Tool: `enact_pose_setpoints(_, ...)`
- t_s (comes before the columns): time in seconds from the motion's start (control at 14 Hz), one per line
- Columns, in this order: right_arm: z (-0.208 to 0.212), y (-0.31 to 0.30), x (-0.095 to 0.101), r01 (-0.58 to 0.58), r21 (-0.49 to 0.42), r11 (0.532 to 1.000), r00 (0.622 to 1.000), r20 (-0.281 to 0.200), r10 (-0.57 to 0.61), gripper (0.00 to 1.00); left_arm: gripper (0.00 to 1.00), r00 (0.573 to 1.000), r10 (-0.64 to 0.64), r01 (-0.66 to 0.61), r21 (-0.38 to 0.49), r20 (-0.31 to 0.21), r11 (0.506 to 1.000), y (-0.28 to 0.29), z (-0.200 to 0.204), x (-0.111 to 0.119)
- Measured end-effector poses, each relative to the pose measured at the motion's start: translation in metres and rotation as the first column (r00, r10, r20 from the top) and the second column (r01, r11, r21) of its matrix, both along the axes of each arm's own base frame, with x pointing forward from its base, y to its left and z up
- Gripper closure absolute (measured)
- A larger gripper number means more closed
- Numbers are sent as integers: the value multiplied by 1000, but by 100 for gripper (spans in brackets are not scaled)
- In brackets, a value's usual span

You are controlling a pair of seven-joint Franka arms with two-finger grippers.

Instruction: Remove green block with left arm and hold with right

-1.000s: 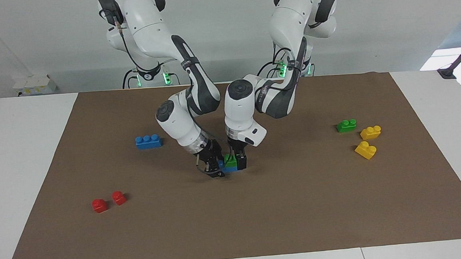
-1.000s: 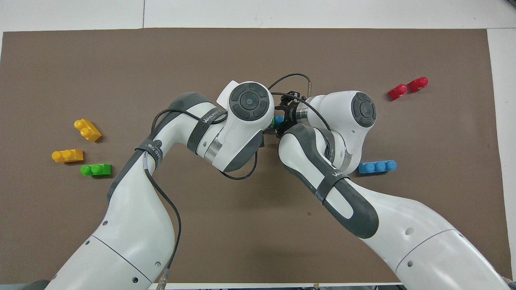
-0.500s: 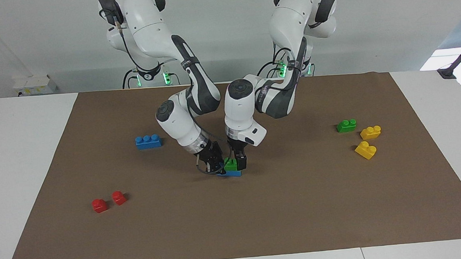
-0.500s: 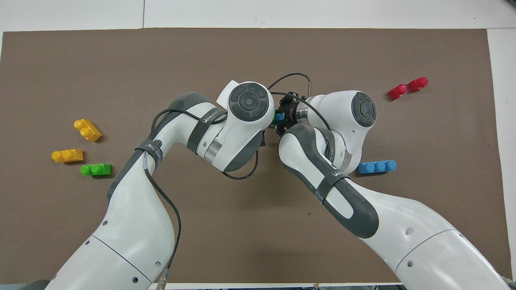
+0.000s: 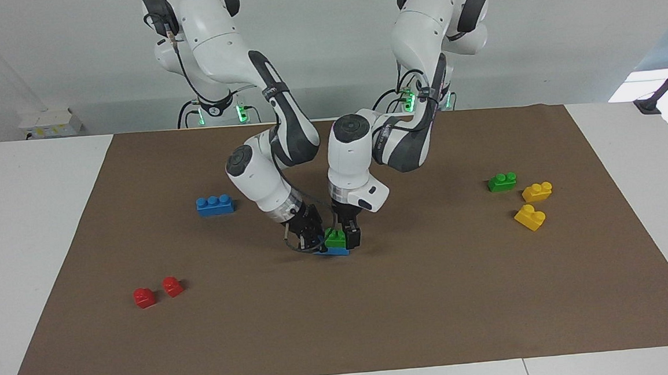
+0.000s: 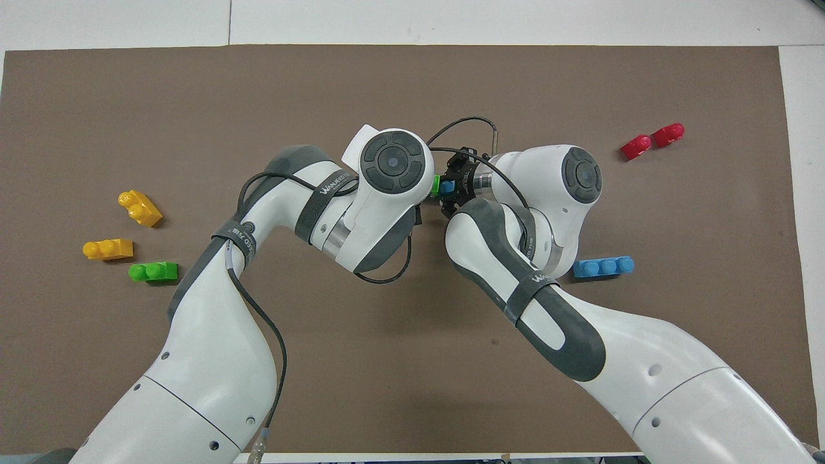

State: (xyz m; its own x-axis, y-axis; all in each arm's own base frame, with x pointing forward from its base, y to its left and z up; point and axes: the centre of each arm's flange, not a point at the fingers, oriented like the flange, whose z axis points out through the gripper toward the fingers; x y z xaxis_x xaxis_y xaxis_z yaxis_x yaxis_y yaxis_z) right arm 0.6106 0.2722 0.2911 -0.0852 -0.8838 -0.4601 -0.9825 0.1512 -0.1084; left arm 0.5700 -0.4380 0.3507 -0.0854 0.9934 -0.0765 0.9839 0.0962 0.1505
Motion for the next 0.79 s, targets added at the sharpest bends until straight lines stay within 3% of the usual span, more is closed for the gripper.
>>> enact_pose_setpoints(0.14, 0, 0, 0, 0, 0, 1000, 1000, 0, 0, 65, 39, 1000, 5, -5, 4, 11, 1000, 0, 0, 0)
enact_pose_setpoints(0.21, 0, 0, 0, 0, 0, 1000, 1000, 0, 0, 65, 39, 1000, 10, -10, 7, 17, 1000, 0, 0, 0)
enact_pose_setpoints(0.36, 0, 0, 0, -2, -1, 1000, 1000, 2, 2, 65, 59, 999, 10, -11, 19, 33, 1000, -1, -2, -1)
enact_pose_setpoints(0.79, 0, 0, 1, -6, -2, 1000, 1000, 7, 6, 65, 63, 999, -8, 6, 35, 50, 999, -3, 0, -3)
